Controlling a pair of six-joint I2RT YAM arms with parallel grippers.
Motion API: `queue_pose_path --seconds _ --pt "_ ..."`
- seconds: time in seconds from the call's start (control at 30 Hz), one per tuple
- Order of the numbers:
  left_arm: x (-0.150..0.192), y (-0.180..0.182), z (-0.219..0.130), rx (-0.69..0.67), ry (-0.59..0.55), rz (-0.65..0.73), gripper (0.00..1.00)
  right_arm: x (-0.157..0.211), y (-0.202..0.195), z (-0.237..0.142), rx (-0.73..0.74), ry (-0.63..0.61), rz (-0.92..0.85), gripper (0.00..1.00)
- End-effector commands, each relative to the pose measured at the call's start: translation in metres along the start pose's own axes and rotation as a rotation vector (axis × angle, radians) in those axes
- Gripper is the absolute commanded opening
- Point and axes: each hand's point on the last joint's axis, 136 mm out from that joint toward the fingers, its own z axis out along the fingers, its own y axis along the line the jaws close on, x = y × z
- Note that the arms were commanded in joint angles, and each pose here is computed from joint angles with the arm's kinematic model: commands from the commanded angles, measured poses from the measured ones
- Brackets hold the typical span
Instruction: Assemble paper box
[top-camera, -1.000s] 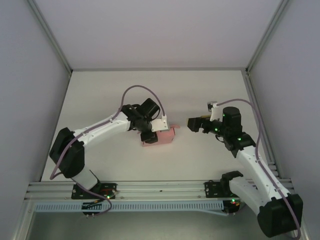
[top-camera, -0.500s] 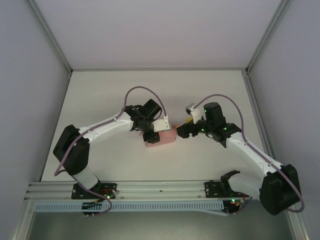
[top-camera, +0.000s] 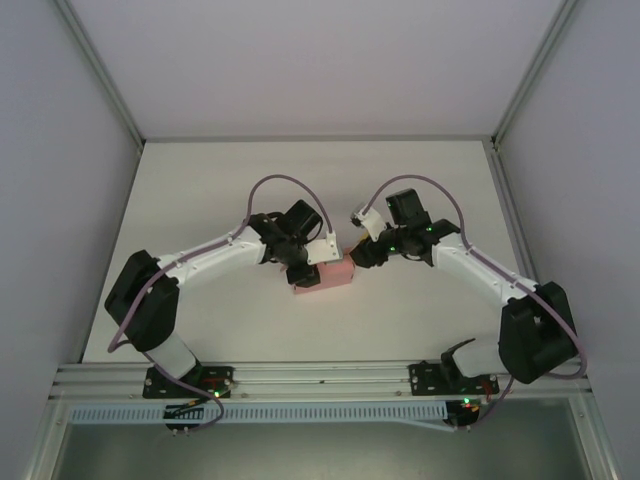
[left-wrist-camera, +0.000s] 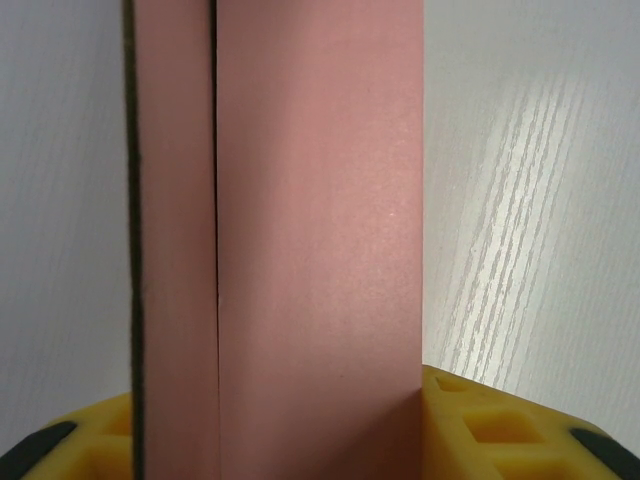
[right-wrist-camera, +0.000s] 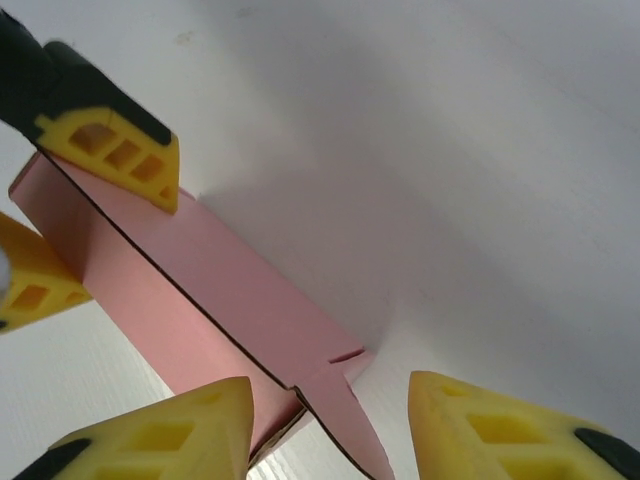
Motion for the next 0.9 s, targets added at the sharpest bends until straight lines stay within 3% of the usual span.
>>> queue_pose_path --seconds 0.0,0.17,0.37,0.6,0.87 --pt "0.012 -0.004 0.001 0.013 0.032 -0.022 0.42 0.004 0.006 0.0 -0.026 0.013 0.005 0.36" --pt "0.011 -0.001 0.0 -0.004 0.029 -0.03 0.42 0.005 0.011 -0.003 -0.041 0.009 0.047 0.15" --pt "0.004 0.004 -0.004 -0.034 -0.007 -0.044 0.42 0.007 0.013 -0.001 -0.041 0.011 0.155 0.01" --pt "0.005 0.01 0.001 -0.058 0.009 -0.062 0.41 -0.019 0.018 -0.006 -0.093 -0.061 0.489 0.0" --pt "0.009 0.012 0.002 -0.074 0.025 -0.052 0.41 -0.019 0.028 -0.012 -0.122 -0.031 0.671 0.0"
